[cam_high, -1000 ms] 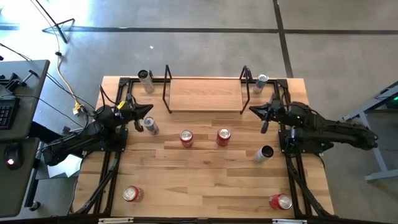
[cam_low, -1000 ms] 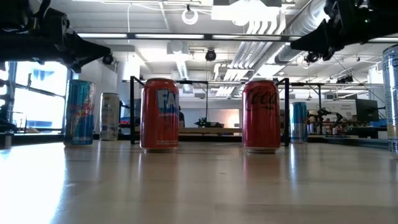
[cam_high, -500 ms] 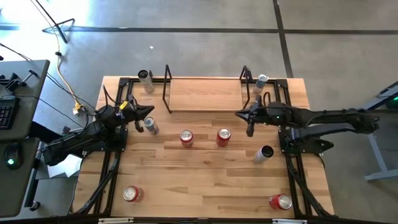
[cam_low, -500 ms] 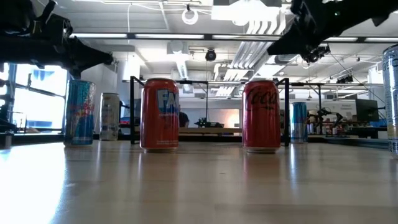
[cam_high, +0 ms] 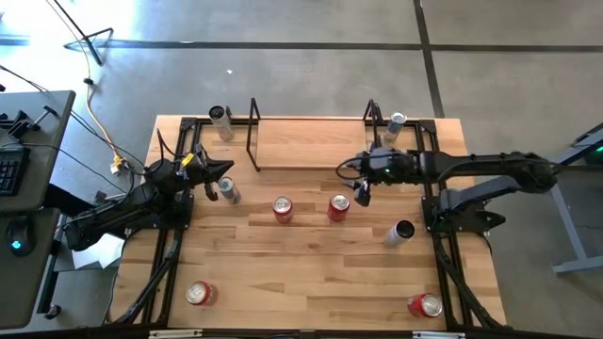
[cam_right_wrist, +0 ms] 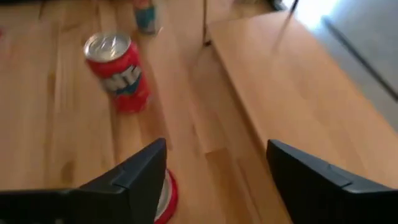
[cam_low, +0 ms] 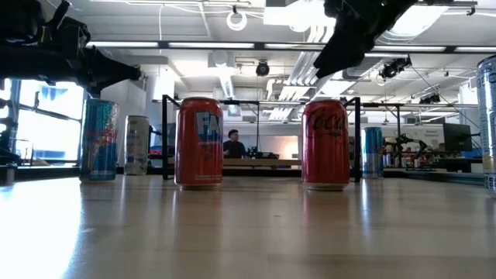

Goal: Place canned beverage on shelf
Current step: Put the top red-black soda can on the shelf

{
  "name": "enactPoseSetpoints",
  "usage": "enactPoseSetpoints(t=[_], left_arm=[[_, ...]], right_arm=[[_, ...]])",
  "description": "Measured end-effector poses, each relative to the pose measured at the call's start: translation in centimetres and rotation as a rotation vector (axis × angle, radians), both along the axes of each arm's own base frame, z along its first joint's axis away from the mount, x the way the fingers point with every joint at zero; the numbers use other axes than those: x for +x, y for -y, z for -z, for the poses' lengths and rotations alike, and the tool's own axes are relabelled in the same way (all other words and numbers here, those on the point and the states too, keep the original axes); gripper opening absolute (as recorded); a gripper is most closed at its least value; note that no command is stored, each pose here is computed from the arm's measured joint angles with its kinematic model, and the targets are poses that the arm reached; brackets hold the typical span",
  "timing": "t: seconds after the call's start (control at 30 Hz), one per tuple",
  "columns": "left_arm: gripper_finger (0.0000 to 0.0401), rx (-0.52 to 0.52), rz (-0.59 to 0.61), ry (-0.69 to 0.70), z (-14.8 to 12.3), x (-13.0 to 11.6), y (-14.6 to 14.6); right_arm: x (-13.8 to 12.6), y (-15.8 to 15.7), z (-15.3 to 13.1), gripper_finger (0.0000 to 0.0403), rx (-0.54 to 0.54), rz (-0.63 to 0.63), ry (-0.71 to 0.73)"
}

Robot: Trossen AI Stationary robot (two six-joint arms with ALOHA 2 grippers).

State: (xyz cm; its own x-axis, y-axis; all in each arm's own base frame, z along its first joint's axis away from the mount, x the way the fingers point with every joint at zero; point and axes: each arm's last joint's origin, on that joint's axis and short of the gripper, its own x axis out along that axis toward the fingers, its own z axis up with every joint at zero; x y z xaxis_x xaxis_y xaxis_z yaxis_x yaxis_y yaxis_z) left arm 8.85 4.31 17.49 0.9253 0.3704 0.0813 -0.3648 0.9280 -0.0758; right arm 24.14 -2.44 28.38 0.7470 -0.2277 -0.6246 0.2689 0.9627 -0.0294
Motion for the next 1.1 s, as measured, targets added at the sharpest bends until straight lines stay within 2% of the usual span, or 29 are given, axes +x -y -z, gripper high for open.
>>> enactPoseSetpoints(t=[0.13,0.3,0.43,0.6,0.97,1.1], left_arm=[[0.0001,-0.001,0.0,-0.003,0.0,0.0,0.0],[0.0001,-0.002,0.0,-0.006,0.1,0.0,0.0],[0.0,-0.001,-0.001,-0.006,0.1,0.0,0.0],[0.0001,0.008,-0.002,-0.01,0.1,0.0,0.0],[0.0001,0.045,-0.007,-0.025,0.1,0.0,0.0],[0.0001,0.049,-0.007,-0.039,0.2,0.0,0.0]], right_arm=[[1.5,0.0,-0.4,0.0282,0.036,-0.035,-0.076],[3.3,-0.3,0.4,0.0283,0.07,-0.081,-0.208],[4.3,-0.8,1.0,0.0283,0.117,-0.134,-0.306],[4.8,-1.0,2.0,0.0282,0.122,-0.171,-0.44],[5.5,-1.2,1.6,0.0282,0.187,-0.209,-0.449],[5.9,-1.8,2.2,0.0282,0.157,-0.226,-0.478]])
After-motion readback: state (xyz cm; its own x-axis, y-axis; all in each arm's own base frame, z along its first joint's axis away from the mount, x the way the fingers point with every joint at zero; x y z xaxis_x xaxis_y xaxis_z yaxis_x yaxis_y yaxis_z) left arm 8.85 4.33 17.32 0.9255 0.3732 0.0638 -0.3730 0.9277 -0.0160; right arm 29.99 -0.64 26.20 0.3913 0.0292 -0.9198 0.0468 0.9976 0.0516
